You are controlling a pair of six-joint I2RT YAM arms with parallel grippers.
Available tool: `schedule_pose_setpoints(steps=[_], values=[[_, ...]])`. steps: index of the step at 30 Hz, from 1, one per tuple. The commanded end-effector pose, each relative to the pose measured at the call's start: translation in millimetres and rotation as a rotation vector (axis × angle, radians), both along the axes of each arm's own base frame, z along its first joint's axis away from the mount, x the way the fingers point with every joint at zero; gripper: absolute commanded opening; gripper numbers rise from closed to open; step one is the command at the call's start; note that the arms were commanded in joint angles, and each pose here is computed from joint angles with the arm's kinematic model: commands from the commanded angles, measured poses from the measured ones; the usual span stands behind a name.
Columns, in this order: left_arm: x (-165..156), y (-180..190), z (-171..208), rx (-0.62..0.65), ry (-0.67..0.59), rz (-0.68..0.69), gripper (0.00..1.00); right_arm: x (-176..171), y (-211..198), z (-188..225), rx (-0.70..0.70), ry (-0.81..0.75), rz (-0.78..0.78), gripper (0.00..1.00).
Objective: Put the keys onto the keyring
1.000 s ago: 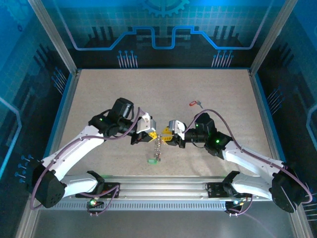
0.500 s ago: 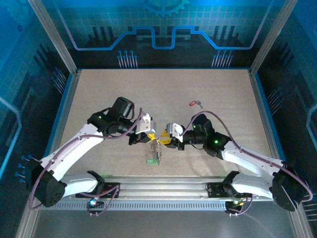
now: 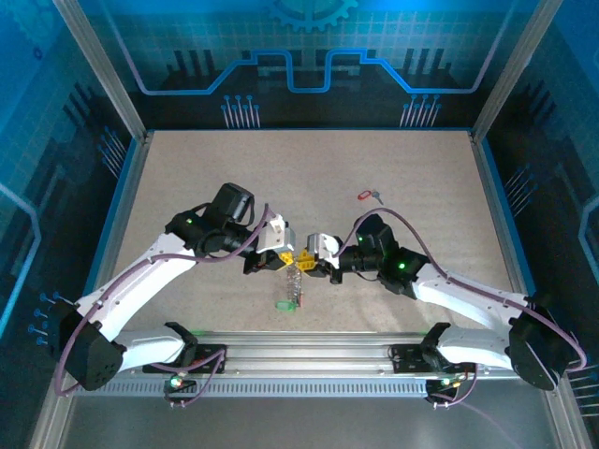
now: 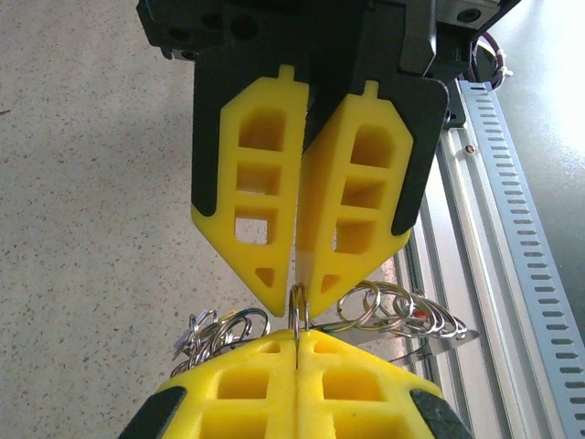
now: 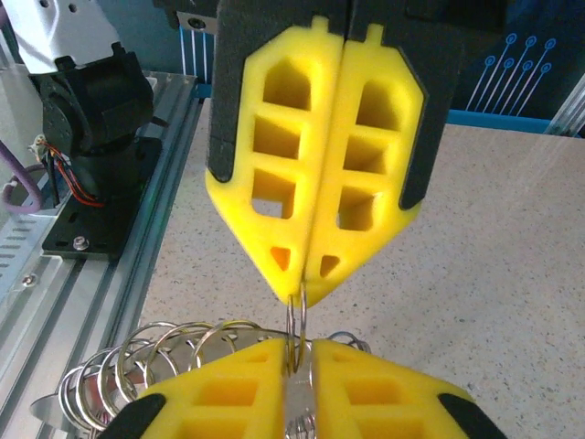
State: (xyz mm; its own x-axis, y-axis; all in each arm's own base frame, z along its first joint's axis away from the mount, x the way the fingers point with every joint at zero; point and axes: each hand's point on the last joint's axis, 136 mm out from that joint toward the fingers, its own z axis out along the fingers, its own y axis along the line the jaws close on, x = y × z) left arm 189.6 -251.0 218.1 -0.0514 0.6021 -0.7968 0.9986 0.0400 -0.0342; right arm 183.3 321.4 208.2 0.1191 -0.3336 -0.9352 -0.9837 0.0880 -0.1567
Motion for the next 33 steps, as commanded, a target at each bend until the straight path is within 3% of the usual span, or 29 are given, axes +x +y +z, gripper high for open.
schedule_pose_setpoints(steps=[1,4,6,8,16,22,27,33], values=[[-7,-8,18,-0.064,-0.011,-0.047,0.00,1,7,12,0.021,-0.028,0.011,0.09],[-8,-7,20,-0.074,-0.025,-0.049,0.00,1,7,12,0.023,-0.030,0.008,0.00],[-9,-6,19,-0.080,-0.035,-0.045,0.01,2,7,15,0.038,-0.034,0.003,0.00],[-10,-4,17,-0.084,-0.048,-0.033,0.12,3,6,19,0.070,-0.041,-0.012,0.00],[-12,6,10,-0.120,-0.069,0.023,0.28,1,-2,35,0.171,-0.044,-0.028,0.00],[-4,1,10,-0.143,-0.077,0.040,0.35,-2,-3,38,0.184,-0.049,-0.017,0.00],[2,-2,12,-0.168,-0.084,0.053,0.35,-3,-3,39,0.190,-0.050,-0.013,0.00],[-3,-5,13,-0.198,-0.067,0.030,0.25,-2,-2,40,0.197,-0.054,-0.018,0.00]])
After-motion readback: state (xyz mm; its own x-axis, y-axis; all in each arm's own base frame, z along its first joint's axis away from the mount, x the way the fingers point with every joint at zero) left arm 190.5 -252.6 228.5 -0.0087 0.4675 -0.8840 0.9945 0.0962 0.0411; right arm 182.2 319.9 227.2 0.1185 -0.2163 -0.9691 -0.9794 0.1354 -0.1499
